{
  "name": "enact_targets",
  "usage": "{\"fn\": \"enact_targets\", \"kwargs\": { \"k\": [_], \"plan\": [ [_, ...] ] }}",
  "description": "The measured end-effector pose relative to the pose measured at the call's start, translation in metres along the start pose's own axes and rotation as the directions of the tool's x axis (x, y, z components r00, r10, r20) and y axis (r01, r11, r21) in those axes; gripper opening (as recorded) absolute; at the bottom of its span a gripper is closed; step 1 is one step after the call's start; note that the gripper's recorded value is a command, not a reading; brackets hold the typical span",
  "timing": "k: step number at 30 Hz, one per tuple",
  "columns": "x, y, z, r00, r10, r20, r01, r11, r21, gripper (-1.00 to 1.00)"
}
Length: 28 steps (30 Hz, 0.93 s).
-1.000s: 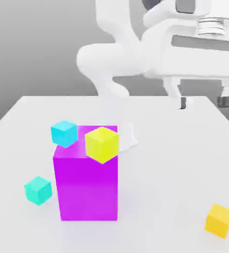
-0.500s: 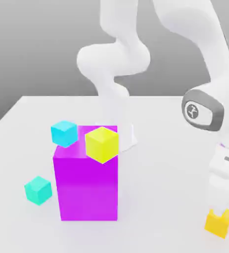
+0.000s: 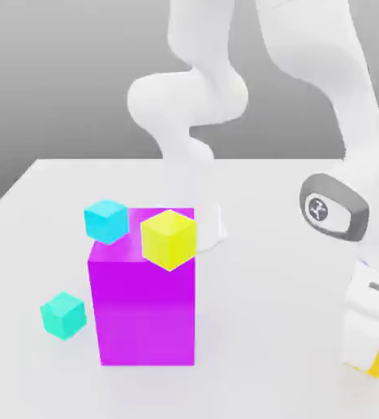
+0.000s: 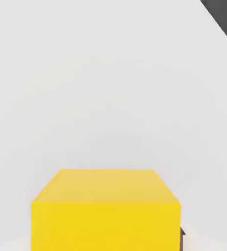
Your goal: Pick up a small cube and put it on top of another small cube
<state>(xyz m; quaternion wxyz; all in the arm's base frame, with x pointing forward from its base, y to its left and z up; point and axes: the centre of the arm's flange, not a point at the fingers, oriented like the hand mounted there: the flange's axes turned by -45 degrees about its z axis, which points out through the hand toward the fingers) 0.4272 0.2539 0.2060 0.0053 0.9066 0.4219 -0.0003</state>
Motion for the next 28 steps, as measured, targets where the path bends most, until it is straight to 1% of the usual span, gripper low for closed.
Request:
{"fn": "enact_targets", "kwargs": {
  "k": [4, 8, 10, 14, 20, 22, 25, 26, 28],
  "plan": [
    [-0.028, 0.051, -0.052, 0.977, 0.212, 0.011, -0.212, 0.977, -0.027, -1.00],
    [-0.076, 0.107, -0.102, 0.890, 0.455, 0.012, -0.454, 0.890, -0.042, -1.00],
    [-0.095, 0.118, -0.126, 0.841, 0.540, 0.010, -0.539, 0.841, -0.043, -1.00],
    [-0.141, 0.138, -0.173, 0.710, 0.704, 0.006, -0.704, 0.710, -0.036, -1.00],
    [-0.221, 0.153, -0.236, 0.447, 0.895, 0.005, -0.895, 0.447, 0.001, -1.00],
    [-0.236, 0.153, -0.233, 0.392, 0.920, 0.007, -0.920, 0.392, 0.011, -1.00],
    [-0.240, 0.153, -0.196, 0.376, 0.927, 0.008, -0.927, 0.376, 0.014, -1.00],
    [-0.241, 0.152, -0.188, 0.375, 0.927, 0.008, -0.927, 0.375, 0.014, 1.00],
    [-0.241, 0.152, -0.188, 0.375, 0.927, 0.008, -0.927, 0.375, 0.014, 1.00]
  ]
}}
